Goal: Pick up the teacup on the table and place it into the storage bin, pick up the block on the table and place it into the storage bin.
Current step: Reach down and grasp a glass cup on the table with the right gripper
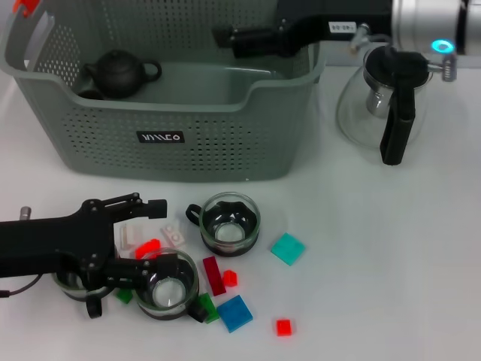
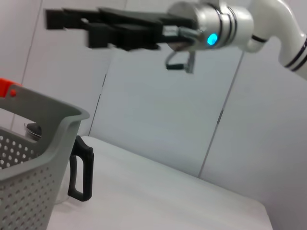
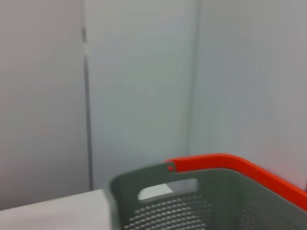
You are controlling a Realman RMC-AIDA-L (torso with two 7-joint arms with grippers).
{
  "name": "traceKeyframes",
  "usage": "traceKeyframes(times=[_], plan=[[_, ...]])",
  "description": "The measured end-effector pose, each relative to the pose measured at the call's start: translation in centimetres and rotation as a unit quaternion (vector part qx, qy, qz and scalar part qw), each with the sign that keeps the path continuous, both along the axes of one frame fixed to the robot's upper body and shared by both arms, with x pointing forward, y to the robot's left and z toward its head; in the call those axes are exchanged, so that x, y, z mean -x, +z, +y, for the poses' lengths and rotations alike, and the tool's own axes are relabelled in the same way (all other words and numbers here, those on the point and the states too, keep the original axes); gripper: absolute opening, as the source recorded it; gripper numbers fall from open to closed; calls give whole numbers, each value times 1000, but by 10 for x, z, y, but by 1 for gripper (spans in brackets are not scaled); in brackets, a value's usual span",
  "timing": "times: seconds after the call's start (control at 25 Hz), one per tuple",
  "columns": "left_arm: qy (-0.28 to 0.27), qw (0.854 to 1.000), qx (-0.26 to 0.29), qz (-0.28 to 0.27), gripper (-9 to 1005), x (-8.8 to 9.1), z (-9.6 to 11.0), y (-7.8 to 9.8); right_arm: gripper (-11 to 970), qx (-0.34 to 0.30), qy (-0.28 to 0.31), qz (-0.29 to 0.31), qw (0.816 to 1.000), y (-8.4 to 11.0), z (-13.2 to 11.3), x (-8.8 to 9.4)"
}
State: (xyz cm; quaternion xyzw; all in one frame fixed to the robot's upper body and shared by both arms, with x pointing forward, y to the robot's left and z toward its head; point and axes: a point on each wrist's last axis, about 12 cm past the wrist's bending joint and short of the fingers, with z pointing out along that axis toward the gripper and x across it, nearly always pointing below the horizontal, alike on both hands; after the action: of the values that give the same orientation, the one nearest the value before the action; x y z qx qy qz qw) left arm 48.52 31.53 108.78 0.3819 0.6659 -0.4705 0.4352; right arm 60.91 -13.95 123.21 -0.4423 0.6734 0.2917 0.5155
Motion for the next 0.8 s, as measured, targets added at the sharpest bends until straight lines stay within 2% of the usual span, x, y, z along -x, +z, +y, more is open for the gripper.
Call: traceKeyframes(times=[0.24, 0.4, 0.8], plan=[[9, 1000, 12, 2, 949, 3, 1, -1, 932, -43, 70, 6, 997, 3, -22, 20], [13, 1000, 16, 2, 949, 4, 1, -1, 932, -51, 123, 8, 991, 4, -38, 33], [11, 1000, 19, 0, 949, 3, 0, -1, 931, -42, 190, 15, 981, -6, -50, 49]])
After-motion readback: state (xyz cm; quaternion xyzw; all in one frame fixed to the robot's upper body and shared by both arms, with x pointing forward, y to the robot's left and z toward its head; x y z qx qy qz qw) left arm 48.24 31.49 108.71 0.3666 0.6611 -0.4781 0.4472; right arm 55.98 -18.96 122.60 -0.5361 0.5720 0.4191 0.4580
